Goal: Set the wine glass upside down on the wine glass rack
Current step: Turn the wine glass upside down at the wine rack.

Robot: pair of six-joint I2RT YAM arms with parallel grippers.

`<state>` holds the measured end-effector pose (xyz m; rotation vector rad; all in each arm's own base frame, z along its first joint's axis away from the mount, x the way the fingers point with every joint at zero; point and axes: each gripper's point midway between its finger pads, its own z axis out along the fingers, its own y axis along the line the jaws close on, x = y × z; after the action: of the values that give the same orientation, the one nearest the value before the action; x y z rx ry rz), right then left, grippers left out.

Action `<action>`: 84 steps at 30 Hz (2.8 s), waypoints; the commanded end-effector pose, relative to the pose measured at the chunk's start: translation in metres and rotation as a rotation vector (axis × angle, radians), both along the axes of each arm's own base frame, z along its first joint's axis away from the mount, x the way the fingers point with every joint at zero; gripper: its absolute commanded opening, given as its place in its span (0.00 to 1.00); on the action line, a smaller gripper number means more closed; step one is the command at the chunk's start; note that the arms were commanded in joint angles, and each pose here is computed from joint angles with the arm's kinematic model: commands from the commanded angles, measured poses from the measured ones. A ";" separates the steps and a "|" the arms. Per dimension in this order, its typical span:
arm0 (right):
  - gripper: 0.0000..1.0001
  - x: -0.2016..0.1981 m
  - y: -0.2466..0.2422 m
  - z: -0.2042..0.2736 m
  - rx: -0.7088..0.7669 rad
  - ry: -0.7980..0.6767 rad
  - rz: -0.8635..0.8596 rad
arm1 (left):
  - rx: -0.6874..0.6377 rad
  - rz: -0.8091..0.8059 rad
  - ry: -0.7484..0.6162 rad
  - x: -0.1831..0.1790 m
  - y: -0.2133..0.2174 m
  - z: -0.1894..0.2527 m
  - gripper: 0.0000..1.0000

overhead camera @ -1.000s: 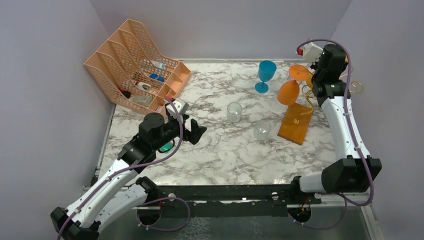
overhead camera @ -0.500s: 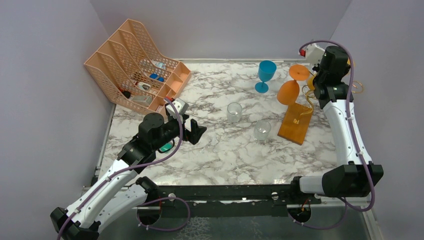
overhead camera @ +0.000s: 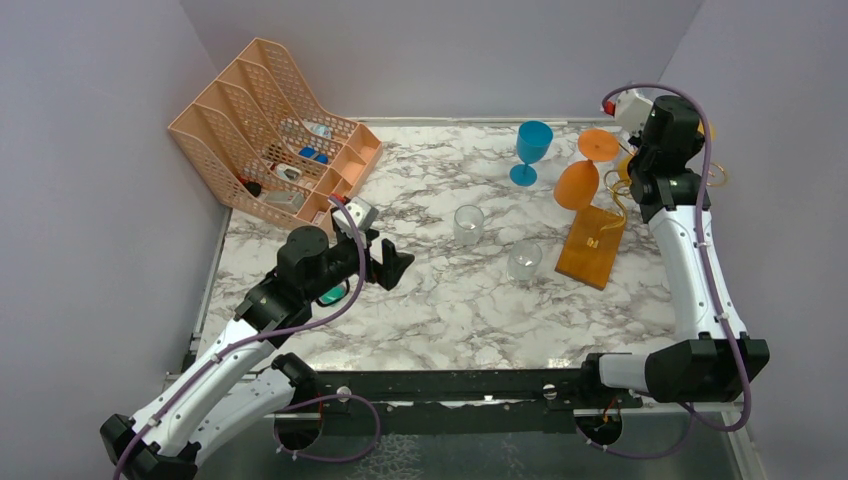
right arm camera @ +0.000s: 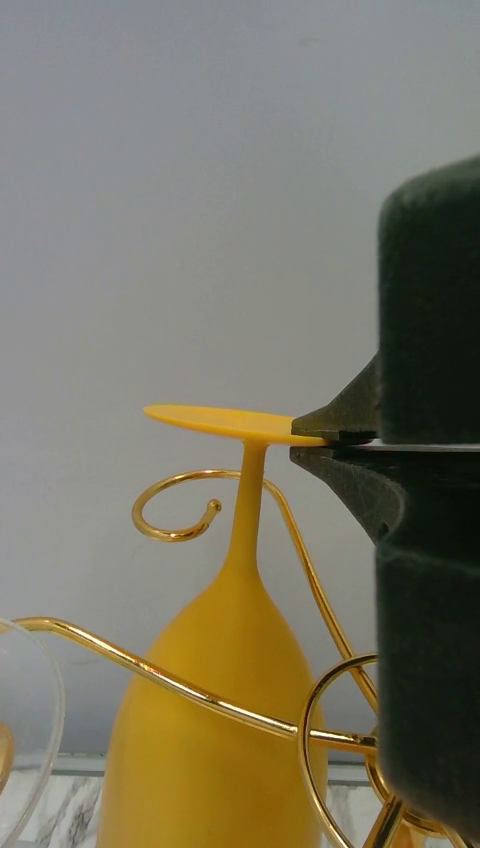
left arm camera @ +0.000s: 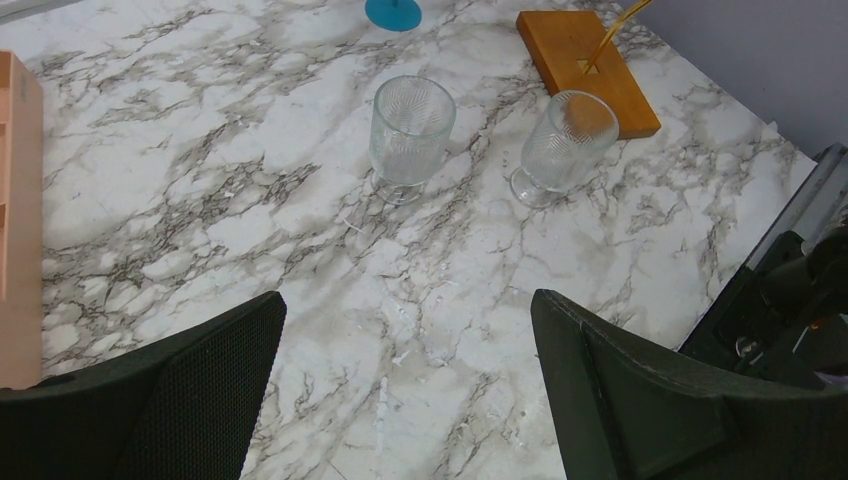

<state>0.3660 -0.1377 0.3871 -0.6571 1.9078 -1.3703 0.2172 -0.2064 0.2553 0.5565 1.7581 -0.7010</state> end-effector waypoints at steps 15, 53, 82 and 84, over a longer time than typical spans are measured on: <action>0.01 -0.011 -0.012 -0.008 -0.007 0.012 -0.059 | -0.009 -0.002 -0.040 -0.005 0.001 0.010 0.99; 0.01 0.005 -0.030 0.020 -0.060 -0.033 -0.120 | -0.006 0.000 -0.048 -0.007 0.001 0.011 0.99; 0.01 0.028 -0.030 0.020 -0.049 -0.072 -0.084 | -0.002 0.006 -0.051 -0.007 0.002 0.011 0.99; 0.01 0.029 -0.028 0.021 -0.036 -0.078 -0.074 | 0.001 0.006 -0.048 -0.006 0.002 0.010 0.99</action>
<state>0.3903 -0.1682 0.3846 -0.6129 1.9381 -1.4899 0.2105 -0.2074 0.2633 0.5655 1.7234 -0.6994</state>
